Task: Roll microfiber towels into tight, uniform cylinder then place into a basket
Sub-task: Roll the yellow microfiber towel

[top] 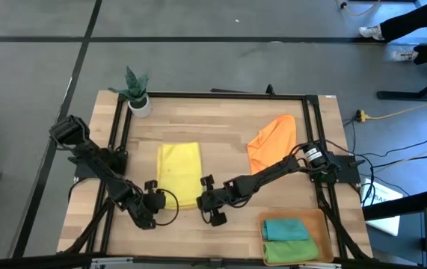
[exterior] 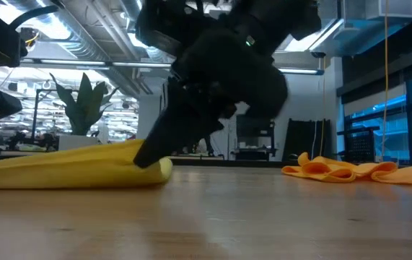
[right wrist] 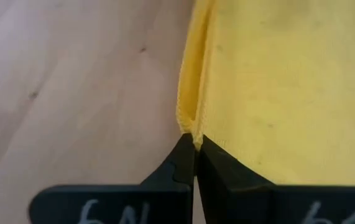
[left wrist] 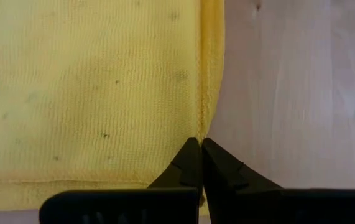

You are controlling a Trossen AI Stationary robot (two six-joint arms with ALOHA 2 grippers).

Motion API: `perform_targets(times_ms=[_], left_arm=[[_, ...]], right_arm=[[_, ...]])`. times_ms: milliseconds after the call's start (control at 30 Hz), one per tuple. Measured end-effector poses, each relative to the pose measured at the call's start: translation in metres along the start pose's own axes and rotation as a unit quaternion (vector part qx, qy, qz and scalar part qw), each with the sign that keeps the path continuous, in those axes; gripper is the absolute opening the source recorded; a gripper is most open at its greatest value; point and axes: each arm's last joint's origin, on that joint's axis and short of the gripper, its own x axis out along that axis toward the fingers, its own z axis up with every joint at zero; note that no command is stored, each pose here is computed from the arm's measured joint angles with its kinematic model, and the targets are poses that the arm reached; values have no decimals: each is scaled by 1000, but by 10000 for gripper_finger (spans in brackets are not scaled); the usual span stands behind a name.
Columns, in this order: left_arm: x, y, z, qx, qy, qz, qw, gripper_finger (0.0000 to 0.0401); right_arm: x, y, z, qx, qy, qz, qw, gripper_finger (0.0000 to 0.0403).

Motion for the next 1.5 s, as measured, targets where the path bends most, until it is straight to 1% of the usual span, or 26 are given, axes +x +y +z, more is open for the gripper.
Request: perform_targets(times_ms=[133, 333, 433, 567, 633, 700, 833, 900, 967, 1033, 1167, 1300, 1367, 1433, 1500], left_arm=[[-1, -1, 2, 1, 1, 5, 1000, 0], [-16, -7, 16, 13, 16, 44, 999, 0], [-22, -8, 25, -5, 12, 63, 998, 0], [-27, -9, 34, -26, -11, 82, 996, 0], [-26, -8, 35, -29, -13, 87, 996, 0], [-26, -6, 35, -41, -12, 93, 995, 0], [-27, 2, 32, -69, 2, 131, 989, 0], [-28, 5, 29, -83, 10, 147, 986, 0], [-29, 6, 28, -89, 12, 153, 984, 0], [-29, 6, 29, -90, 11, 154, 984, 0], [-28, 7, 30, -93, 8, 157, 983, 0], [-27, 10, 32, -93, -1, 166, 982, 0], [-26, 11, 34, -88, -1, 170, 981, 0], [-22, 13, 35, -88, 0, 180, 980, 0], [-16, 15, 35, -84, 3, 197, 977, 0]], right_arm=[[-3, -2, 6, 17, 9, -27, 999, 10], [-5, -3, 9, 43, 5, -28, 999, 10], [-5, -3, 10, 55, 2, -31, 998, 10], [-5, -6, 10, 84, -1, -66, 994, 10], [-5, -7, 10, 86, -2, -82, 993, 10], [-5, -8, 10, 86, -2, -86, 993, 10], [-5, -8, 10, 109, -4, -87, 990, 10], [-5, -9, 10, 116, -6, -102, 988, 10], [-5, -11, 10, 126, -8, -118, 985, 10], [-5, -15, 10, 130, -9, -132, 983, 10], [-4, -24, 8, 159, -11, -158, 974, 10], [-4, -31, 6, 161, 2, -162, 974, 10], [-4, -32, 5, 159, 4, -176, 971, 10], [-4, -34, 3, 156, 10, -191, 969, 10], [-3, -36, 0, 156, 16, -194, 968, 10]])
